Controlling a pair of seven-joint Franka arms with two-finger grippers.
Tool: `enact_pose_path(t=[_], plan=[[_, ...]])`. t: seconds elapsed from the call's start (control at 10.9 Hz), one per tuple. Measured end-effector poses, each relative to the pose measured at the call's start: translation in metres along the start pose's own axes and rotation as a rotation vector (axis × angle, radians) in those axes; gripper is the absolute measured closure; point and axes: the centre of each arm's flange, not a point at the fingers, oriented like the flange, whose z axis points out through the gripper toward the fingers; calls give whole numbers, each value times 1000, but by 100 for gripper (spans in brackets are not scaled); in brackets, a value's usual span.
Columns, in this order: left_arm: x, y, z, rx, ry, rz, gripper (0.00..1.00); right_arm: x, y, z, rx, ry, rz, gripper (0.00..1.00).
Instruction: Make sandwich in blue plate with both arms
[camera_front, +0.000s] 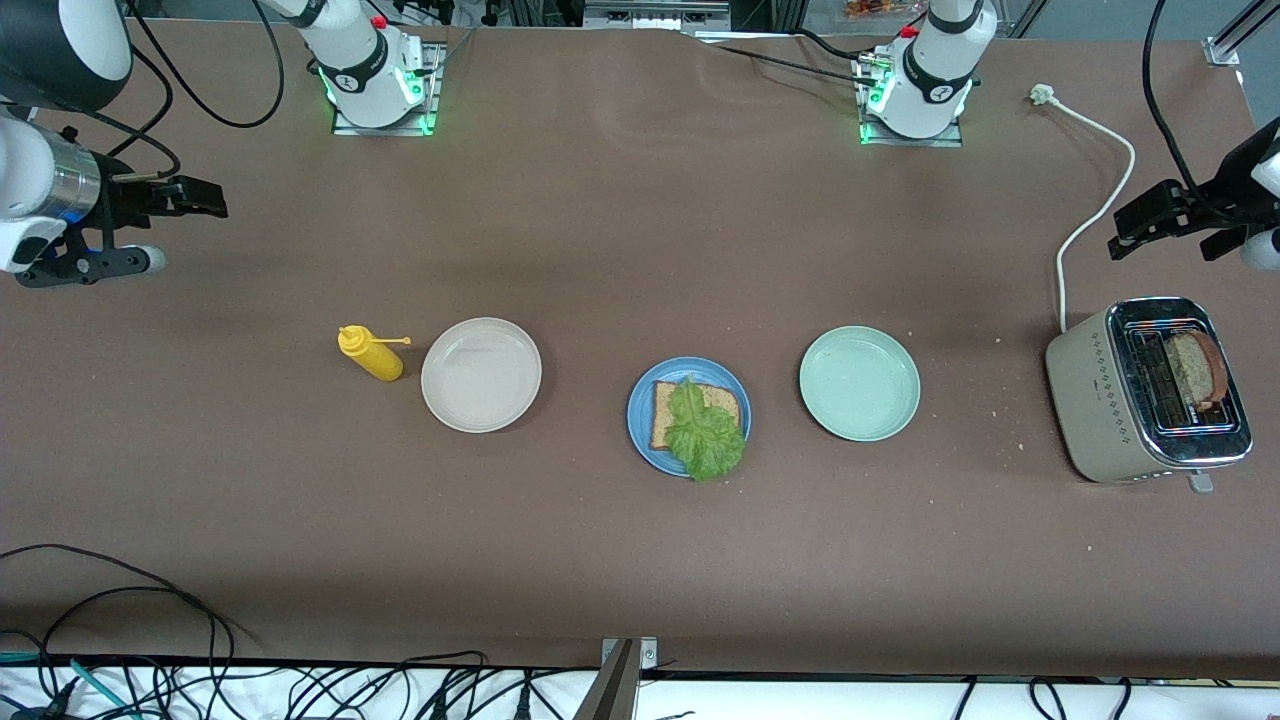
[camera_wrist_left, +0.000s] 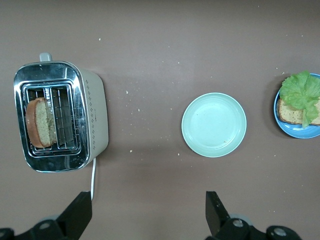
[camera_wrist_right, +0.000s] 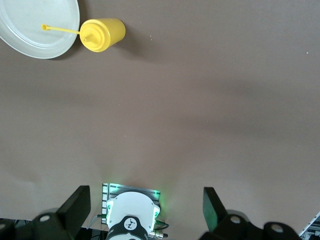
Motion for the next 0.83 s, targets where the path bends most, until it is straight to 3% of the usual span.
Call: enact_pose_path(t=[0.83], plan=[[0,-2,0,0,0,-4,0,0,-2,-1,-1,0,-3,0]])
